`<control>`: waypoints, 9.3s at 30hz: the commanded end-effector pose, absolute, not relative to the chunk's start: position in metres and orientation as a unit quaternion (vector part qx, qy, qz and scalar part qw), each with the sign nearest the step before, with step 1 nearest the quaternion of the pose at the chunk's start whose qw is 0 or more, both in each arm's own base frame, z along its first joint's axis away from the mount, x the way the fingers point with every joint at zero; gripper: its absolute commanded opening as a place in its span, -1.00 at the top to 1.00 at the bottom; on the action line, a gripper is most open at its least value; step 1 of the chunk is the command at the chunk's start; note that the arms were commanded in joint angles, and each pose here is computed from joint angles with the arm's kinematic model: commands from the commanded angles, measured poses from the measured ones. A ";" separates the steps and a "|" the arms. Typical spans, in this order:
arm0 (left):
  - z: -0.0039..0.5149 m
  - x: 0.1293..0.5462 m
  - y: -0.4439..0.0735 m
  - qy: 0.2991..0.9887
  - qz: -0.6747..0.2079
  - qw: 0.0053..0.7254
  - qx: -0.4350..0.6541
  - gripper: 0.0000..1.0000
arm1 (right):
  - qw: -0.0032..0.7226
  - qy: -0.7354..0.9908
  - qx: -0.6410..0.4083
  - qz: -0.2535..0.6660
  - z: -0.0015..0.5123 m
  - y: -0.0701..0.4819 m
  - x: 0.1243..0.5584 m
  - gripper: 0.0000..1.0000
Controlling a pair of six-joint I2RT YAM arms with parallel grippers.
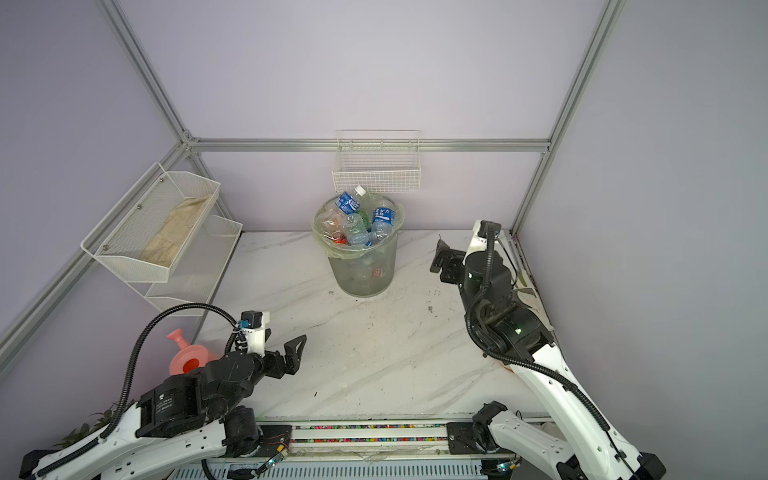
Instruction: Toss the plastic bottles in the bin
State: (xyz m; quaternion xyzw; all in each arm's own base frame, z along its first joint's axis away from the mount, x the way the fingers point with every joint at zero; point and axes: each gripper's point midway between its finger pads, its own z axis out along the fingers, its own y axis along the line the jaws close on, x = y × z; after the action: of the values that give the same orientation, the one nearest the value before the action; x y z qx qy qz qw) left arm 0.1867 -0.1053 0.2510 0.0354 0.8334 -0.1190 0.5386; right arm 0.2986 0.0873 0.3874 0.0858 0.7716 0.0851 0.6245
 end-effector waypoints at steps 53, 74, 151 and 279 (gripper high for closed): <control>0.125 0.268 0.012 0.813 0.331 0.469 -0.099 -0.99 | 0.613 0.760 0.184 -0.117 0.168 0.015 0.292 -0.89; 0.165 0.236 0.026 0.734 0.211 0.629 -0.144 -0.99 | 0.680 0.719 0.138 -0.032 0.192 0.017 0.302 -0.89; 0.177 0.314 0.023 0.671 0.215 0.694 -0.147 -0.99 | 0.748 0.562 0.352 -0.035 0.172 -0.090 0.308 -0.95; 0.114 0.400 0.024 0.781 0.076 0.619 -0.025 -0.99 | 0.696 0.718 0.027 -0.004 0.138 0.014 0.431 -0.95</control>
State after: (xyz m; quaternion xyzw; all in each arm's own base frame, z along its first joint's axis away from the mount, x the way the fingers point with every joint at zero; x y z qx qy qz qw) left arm 0.3844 0.0232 0.0812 -0.0154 0.8124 0.0746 0.5781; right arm 0.4264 0.0148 0.1280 0.0328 0.7245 0.0006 0.6885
